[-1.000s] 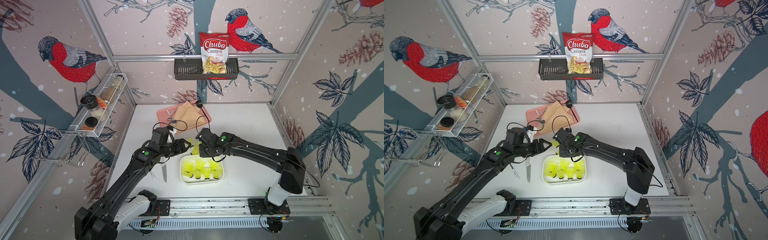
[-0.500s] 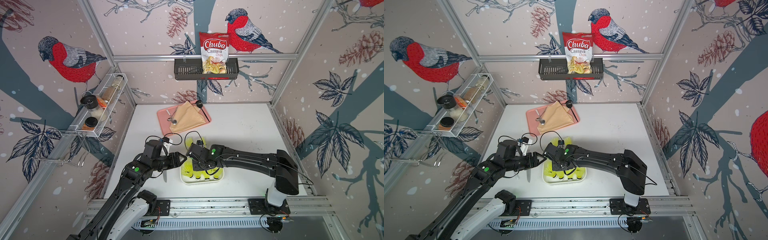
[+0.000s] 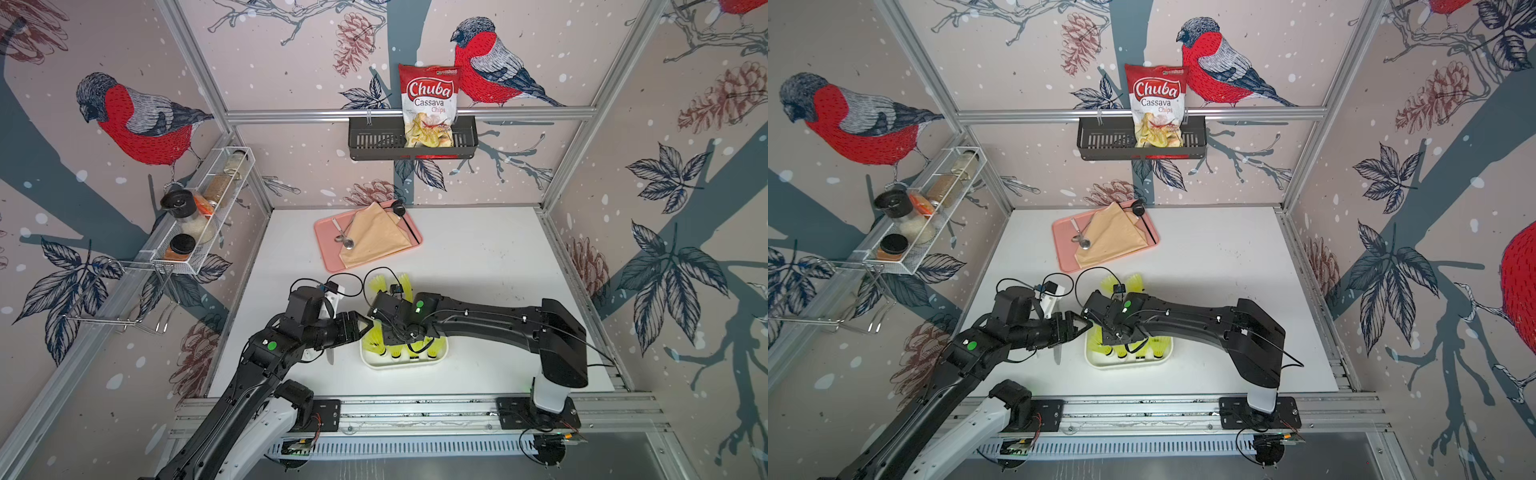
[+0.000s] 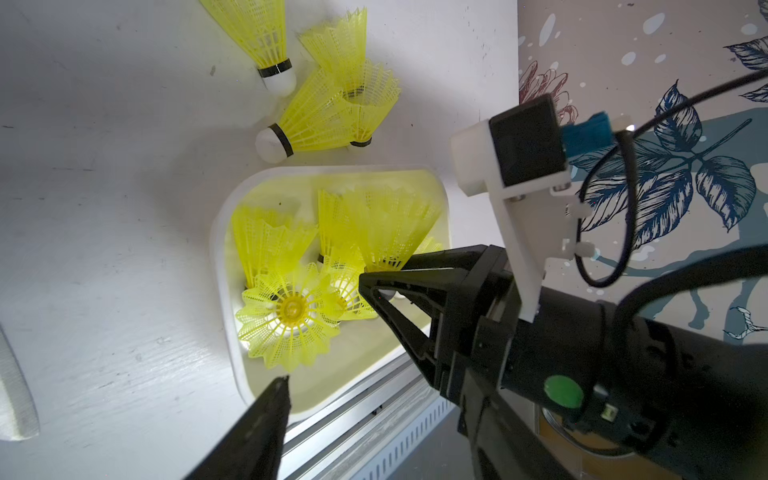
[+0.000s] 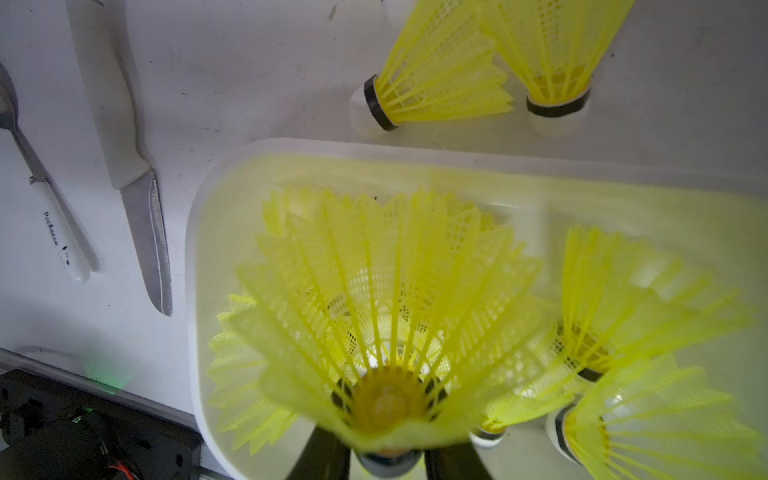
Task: Put the shuttlecocks into the storage box
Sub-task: Place the shuttlecock in the storage box.
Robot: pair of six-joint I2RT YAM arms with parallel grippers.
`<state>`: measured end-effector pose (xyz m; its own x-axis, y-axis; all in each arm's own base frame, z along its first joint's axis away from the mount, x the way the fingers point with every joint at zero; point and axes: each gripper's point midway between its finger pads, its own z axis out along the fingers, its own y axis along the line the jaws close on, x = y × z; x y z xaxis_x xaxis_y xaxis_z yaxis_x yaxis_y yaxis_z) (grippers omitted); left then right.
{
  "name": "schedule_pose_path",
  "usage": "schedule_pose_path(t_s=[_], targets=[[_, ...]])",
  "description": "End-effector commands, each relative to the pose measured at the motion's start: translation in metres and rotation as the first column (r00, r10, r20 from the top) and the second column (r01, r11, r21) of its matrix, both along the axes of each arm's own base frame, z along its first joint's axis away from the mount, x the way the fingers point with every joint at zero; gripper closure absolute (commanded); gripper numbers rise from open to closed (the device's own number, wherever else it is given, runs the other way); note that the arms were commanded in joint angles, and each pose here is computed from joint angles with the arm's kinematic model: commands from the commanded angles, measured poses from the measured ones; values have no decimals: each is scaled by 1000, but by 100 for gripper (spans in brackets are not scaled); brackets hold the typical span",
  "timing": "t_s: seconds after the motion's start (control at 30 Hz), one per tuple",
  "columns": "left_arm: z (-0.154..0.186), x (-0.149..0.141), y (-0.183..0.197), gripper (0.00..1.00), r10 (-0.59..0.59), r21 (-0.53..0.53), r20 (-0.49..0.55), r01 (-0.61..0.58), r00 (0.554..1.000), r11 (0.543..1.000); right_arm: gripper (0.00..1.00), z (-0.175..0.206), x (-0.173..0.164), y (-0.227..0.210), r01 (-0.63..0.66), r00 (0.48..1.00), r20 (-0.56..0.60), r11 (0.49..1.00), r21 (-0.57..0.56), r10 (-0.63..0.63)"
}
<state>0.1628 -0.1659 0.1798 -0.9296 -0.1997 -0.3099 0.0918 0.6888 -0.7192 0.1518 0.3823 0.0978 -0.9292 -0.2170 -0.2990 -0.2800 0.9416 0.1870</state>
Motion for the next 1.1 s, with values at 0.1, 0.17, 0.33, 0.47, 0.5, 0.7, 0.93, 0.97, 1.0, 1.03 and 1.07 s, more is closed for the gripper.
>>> schedule_pose_path(t_s=[0.1, 0.17, 0.33, 0.47, 0.5, 0.7, 0.93, 0.97, 1.0, 1.03, 1.07], targets=[[2, 1, 0, 31, 6, -8, 3, -6, 1000, 1000, 69, -1, 0, 1, -19, 1000, 7, 1000, -11, 19], [2, 2, -1, 31, 6, -9, 4, -6, 1000, 1000, 65, -2, -3, 0, -27, 1000, 2, 999, -17, 27], [3, 3, -1, 31, 11, -10, 3, -11, 1000, 1000, 56, 3, -10, -3, -43, 999, -1, 999, -23, 43], [1, 4, -1, 31, 12, -10, 1, -12, 1000, 1000, 56, 12, -13, -8, -34, 999, 7, 999, -24, 34], [2, 5, -2, 31, 12, -11, 2, -12, 1000, 1000, 56, 15, -13, -10, -29, 999, 12, 999, -21, 30], [-2, 7, -3, 32, 10, -7, -5, -10, 1000, 1000, 56, 30, -9, -18, -6, 999, 35, 1000, -14, 6], [-2, 10, -4, 33, 12, -6, -4, -12, 1000, 1000, 56, 35, 3, -18, 15, 999, 52, 1000, -9, -14], [-2, 11, -4, 33, 12, -4, -5, -12, 1000, 1000, 56, 36, 5, -18, 18, 998, 55, 1000, -6, -17], [-2, 12, -4, 34, 14, -2, -6, -14, 1000, 1000, 56, 37, 7, -17, 20, 998, 58, 1000, -3, -20], [-2, 12, -4, 34, 15, -1, -7, -15, 1000, 1000, 56, 38, 9, -17, 23, 998, 60, 1000, -2, -22], [-2, 13, -4, 34, 16, 1, -6, -16, 1000, 1000, 56, 39, 11, -17, 26, 997, 66, 1000, 0, -26]])
